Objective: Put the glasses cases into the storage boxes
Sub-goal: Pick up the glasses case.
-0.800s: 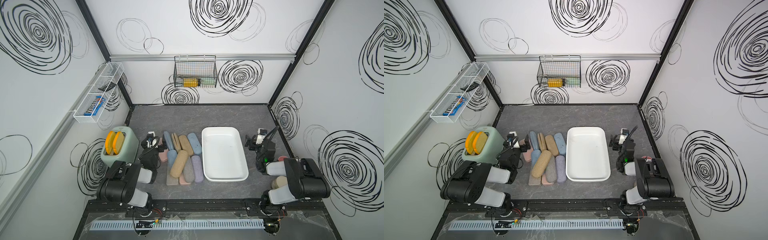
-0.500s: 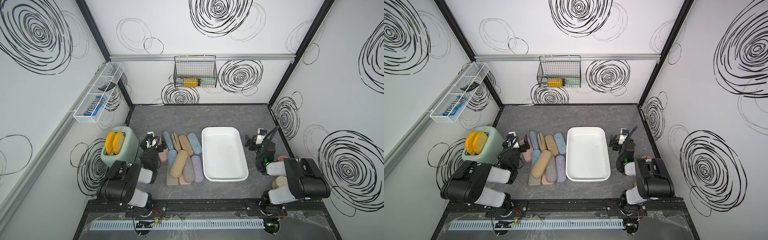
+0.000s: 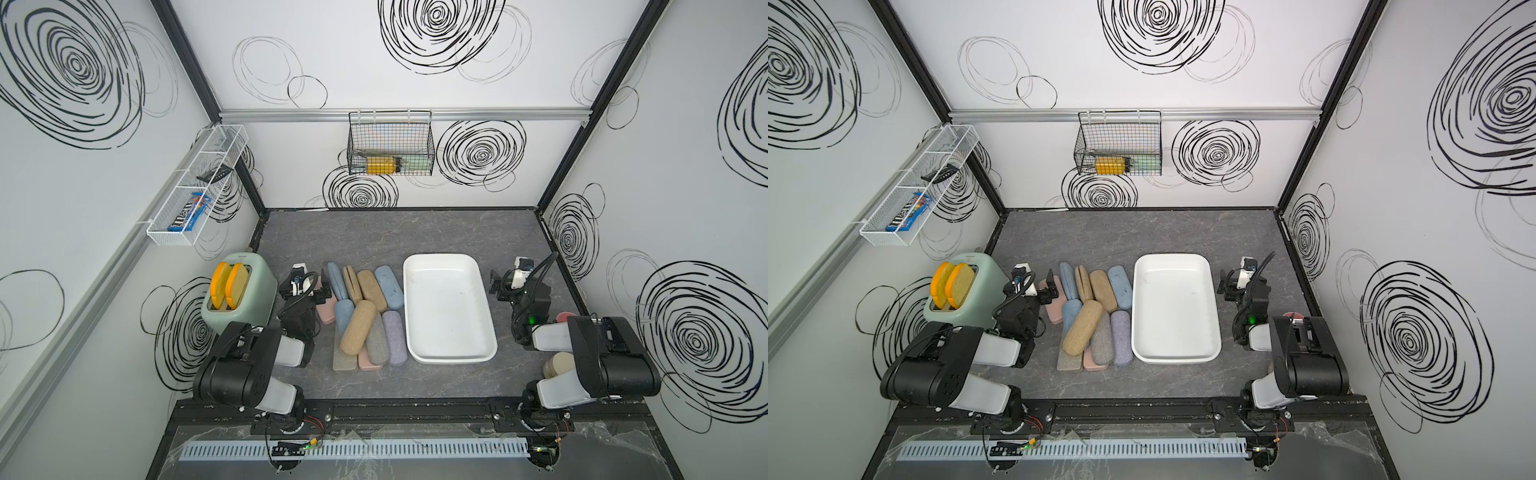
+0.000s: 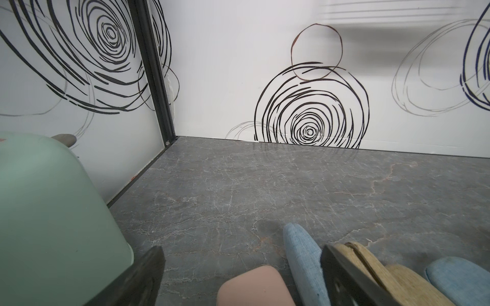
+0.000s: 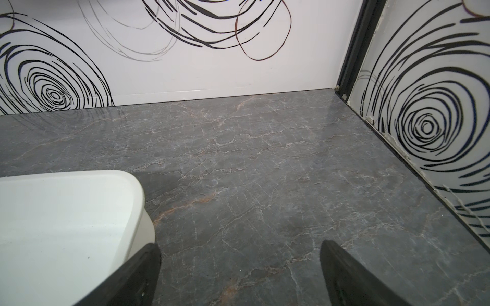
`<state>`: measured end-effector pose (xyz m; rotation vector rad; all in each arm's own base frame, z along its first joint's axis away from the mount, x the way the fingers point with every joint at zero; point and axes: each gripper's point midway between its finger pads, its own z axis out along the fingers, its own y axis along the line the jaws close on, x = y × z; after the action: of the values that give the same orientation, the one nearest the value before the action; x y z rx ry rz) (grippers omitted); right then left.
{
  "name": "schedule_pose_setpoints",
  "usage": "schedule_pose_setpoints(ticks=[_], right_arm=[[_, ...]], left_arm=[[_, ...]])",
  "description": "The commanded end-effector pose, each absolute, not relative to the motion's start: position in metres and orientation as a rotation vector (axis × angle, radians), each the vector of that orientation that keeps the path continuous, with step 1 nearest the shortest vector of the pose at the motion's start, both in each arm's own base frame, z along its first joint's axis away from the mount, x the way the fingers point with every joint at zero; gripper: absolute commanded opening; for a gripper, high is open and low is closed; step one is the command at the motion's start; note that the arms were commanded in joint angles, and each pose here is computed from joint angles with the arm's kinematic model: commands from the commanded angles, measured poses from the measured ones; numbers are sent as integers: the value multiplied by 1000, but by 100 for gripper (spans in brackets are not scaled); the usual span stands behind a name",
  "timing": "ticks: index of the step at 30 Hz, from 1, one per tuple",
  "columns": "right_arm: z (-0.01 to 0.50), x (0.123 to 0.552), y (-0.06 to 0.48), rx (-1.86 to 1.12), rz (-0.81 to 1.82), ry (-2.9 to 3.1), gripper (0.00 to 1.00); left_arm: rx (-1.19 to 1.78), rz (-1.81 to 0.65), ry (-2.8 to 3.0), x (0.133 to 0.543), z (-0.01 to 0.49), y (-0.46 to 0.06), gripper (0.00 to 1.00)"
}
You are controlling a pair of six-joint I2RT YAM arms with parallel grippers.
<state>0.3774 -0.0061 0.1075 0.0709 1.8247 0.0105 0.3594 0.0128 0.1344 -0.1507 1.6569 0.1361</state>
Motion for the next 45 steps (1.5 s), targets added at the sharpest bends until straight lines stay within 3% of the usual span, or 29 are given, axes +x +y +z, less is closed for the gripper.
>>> schedule_pose_setpoints(ticks=[1,3,5,7,11,16,21,26,33,42,45], right_arm=[[169,395,-17,153,-105,1756,97],[218,400,-26,446,-49,1833,98],[245,393,-13,568,117,1916,97],[237,380,-11,709,216,1898,97],[198,357,11,700,357,2116,98],[188,314,95,410,191,2370,97],[199,268,205,54,378,2398,94],[203,239,255,-47,407,2409,92],[225,237,244,19,416,2352,92],[231,247,196,161,470,2341,91],[227,245,188,172,463,2342,91]], left_arm=[[-199,202,1657,378,168,17,100],[-421,335,1673,380,201,33,96],[-536,175,1746,384,220,21,97],[-560,-23,1832,384,229,-10,91],[-375,-200,2023,355,228,-104,95],[-147,-232,2154,299,206,-164,100],[-150,-251,2233,284,187,-156,92],[-21,-265,2319,267,172,-168,96],[23,-90,2439,232,129,-143,97],[78,-107,2531,217,110,-151,100],[95,-103,2565,213,103,-154,97]])
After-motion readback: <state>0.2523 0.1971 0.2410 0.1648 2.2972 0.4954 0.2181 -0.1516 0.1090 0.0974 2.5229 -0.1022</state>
